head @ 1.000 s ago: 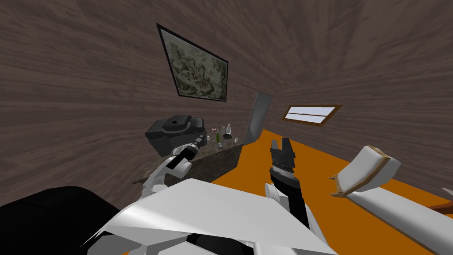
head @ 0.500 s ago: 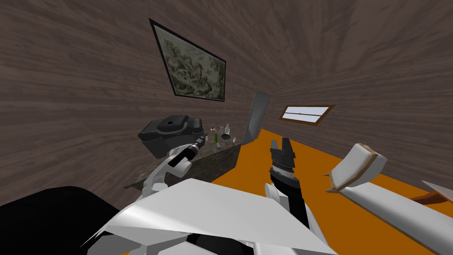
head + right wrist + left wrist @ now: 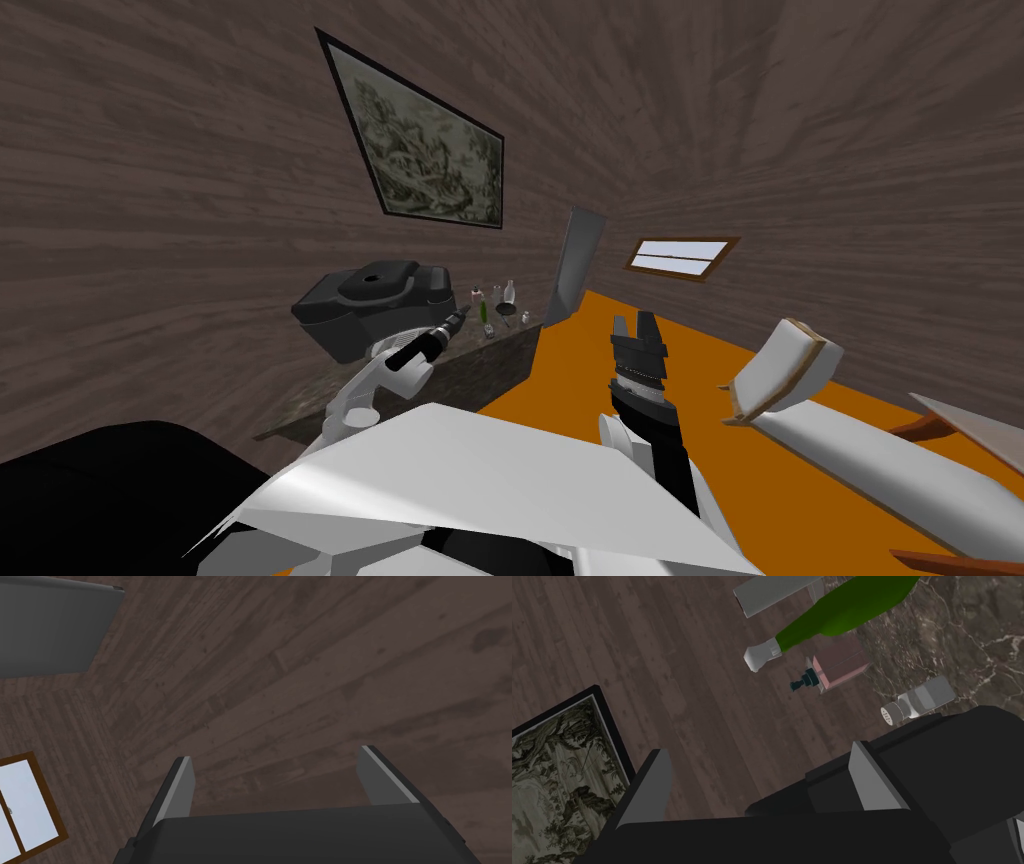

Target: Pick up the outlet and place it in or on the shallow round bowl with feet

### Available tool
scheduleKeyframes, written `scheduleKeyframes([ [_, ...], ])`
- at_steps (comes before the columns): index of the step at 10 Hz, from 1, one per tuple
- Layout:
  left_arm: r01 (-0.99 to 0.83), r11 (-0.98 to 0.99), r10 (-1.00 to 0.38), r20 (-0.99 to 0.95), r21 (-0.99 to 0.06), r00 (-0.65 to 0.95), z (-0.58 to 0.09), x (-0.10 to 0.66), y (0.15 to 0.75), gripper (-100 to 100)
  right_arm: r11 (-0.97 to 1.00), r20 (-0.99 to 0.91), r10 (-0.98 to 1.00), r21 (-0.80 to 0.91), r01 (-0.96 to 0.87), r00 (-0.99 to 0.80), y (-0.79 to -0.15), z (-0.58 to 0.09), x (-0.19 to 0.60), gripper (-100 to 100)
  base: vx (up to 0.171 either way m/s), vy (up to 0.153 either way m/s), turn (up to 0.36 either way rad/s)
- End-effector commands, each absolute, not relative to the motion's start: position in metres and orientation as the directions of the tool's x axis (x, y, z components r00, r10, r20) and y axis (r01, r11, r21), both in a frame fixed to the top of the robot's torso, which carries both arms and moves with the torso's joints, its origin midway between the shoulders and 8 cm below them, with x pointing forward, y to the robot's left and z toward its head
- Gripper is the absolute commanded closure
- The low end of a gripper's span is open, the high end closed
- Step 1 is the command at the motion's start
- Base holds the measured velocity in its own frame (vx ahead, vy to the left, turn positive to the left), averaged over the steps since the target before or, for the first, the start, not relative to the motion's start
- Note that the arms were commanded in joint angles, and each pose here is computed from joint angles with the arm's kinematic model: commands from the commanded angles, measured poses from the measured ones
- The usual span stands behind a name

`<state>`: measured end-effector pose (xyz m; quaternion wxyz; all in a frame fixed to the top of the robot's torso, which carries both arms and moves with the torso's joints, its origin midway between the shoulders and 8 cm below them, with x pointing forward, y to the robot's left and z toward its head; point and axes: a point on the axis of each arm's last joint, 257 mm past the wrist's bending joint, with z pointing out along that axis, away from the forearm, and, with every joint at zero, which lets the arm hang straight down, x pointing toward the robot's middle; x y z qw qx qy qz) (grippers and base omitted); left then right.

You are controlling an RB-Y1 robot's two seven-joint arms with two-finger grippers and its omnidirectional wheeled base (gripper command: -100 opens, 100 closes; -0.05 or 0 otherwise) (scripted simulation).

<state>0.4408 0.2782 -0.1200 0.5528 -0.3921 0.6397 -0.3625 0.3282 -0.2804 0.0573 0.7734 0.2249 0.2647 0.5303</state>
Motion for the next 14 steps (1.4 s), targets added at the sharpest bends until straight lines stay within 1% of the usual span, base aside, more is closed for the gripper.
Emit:
scheduleKeyframes([
  [1, -0.145, 0.441, -0.897, -0.432, -0.886, -0.092, -0.132, 0.439, 0.282, -100, 0.337, -0.171, 0.939, 0.629, -0.701, 0.298, -0.28, 0.057, 0.328, 0, 0.019, -0.022, -0.038],
  [11, -0.351, 0.539, -0.842, -0.506, -0.766, -0.189, -0.185, 0.425, 0.296, -100, 0.337, -0.171, 0.939, 0.629, -0.701, 0.298, -0.28, 0.057, 0.328, 0, 0.028, -0.029, -0.052],
  [14, -0.432, 0.597, -0.8, -0.543, -0.676, -0.256, -0.213, 0.411, 0.304, -100, 0.337, -0.171, 0.939, 0.629, -0.701, 0.298, -0.28, 0.057, 0.328, 0, 0.056, -0.035, -0.089],
])
